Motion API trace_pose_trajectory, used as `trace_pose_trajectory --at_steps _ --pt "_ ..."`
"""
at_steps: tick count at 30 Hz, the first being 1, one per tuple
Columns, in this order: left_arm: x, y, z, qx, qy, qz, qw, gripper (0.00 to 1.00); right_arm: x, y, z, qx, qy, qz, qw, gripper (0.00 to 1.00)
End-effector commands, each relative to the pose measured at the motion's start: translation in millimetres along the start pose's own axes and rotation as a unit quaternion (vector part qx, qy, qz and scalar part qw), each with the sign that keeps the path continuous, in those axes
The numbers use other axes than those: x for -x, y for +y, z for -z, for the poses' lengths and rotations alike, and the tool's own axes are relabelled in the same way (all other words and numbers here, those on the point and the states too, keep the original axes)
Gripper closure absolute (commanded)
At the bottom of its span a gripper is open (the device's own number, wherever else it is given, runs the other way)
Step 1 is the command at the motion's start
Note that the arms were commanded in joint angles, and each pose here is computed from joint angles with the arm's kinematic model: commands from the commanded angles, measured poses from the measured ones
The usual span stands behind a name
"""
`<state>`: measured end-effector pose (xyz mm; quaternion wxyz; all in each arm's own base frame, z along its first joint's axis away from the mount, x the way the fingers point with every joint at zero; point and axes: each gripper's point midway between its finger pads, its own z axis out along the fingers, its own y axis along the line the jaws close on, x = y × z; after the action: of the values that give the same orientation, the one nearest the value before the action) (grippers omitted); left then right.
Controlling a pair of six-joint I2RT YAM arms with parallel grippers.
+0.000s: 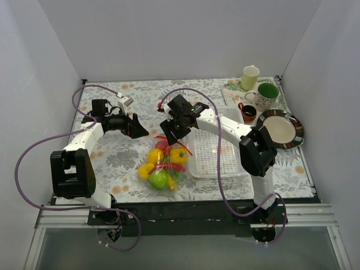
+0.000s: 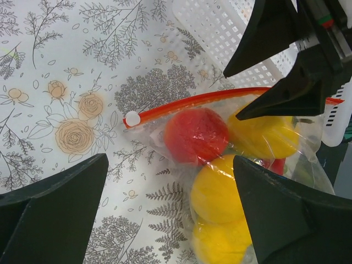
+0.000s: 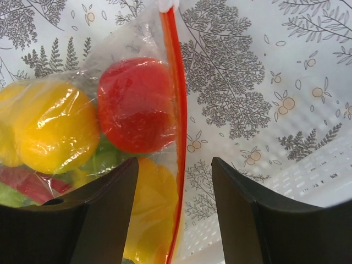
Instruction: Open the zip-top bag and remove the fake food
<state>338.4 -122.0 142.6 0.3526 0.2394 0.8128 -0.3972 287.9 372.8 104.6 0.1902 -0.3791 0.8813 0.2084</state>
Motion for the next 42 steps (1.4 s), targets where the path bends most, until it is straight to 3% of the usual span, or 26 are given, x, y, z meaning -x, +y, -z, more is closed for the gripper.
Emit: trace_pose_trajectory --at_steps 1,10,14,16,17,18,20,26,27,29,33,35,37,39,42 --pt "8.5 -10.0 7.1 -0.003 -0.017 -0.035 0.999 0.02 3.1 -11.1 6.2 0.002 -0.004 -0.035 0.999 0.36" --pt "6.0 -7.6 8.4 0.011 -0.017 -0.048 0.999 0.02 -16.8 11.7 -9.2 0.097 0.048 -0.051 0.993 0.50" --pt "8.4 -6.3 9.8 0.018 -0.018 -0.056 0.998 0.02 -17.2 21.0 -8.4 0.124 0.051 -0.050 0.990 0.51" --pt "10.1 -6.3 10.2 0.019 -0.020 -0.057 0.998 0.02 -15.8 21.6 -7.6 0.127 0.052 -0.049 0.989 0.58" --pt "11.3 -6.3 10.2 0.019 -0.021 -0.057 0.998 0.02 -11.4 23.9 -5.7 0.131 0.047 -0.047 0.989 0.63" --pt "12.9 -6.4 11.3 0.020 -0.022 -0.058 0.998 0.02 -9.4 24.2 -5.2 0.132 0.046 -0.045 0.989 0.79" --pt "14.2 -7.0 11.6 0.020 -0.024 -0.058 0.998 0.02 0.4 26.9 -0.5 0.136 0.033 -0.040 0.989 0.98" --pt "24.3 -12.4 15.4 0.005 -0.038 -0.055 0.998 0.02 73.0 45.5 38.9 0.153 -0.096 0.026 0.983 0.99" --pt "33.5 -17.9 19.3 -0.031 -0.048 -0.076 0.995 0.02 95.2 51.0 53.5 0.156 -0.127 0.045 0.978 0.99" --pt "30.6 -25.7 23.9 -0.073 -0.036 -0.041 0.996 0.02 116.6 55.6 67.3 0.159 -0.158 0.072 0.972 0.99" --pt "74.8 -9.1 61.9 -0.139 -0.103 0.013 0.985 0.02 151.4 55.7 89.8 0.158 -0.215 0.092 0.959 0.99" --pt "98.5 9.8 97.6 -0.176 -0.169 0.053 0.968 0.02 157.9 60.0 96.9 0.165 -0.229 0.096 0.954 0.99" --pt "109.8 20.9 131.0 -0.176 -0.246 0.063 0.951 0.02 163.3 67.3 104.0 0.180 -0.245 0.104 0.947 0.99" --pt "120.3 45.3 155.3 -0.161 -0.284 0.101 0.940 0.02 160.5 68.6 101.2 0.184 -0.244 0.098 0.947 0.99" --pt "115.0 45.2 164.3 -0.144 -0.299 0.088 0.939 0.02 156.5 71.6 96.0 0.191 -0.241 0.098 0.946 0.99"
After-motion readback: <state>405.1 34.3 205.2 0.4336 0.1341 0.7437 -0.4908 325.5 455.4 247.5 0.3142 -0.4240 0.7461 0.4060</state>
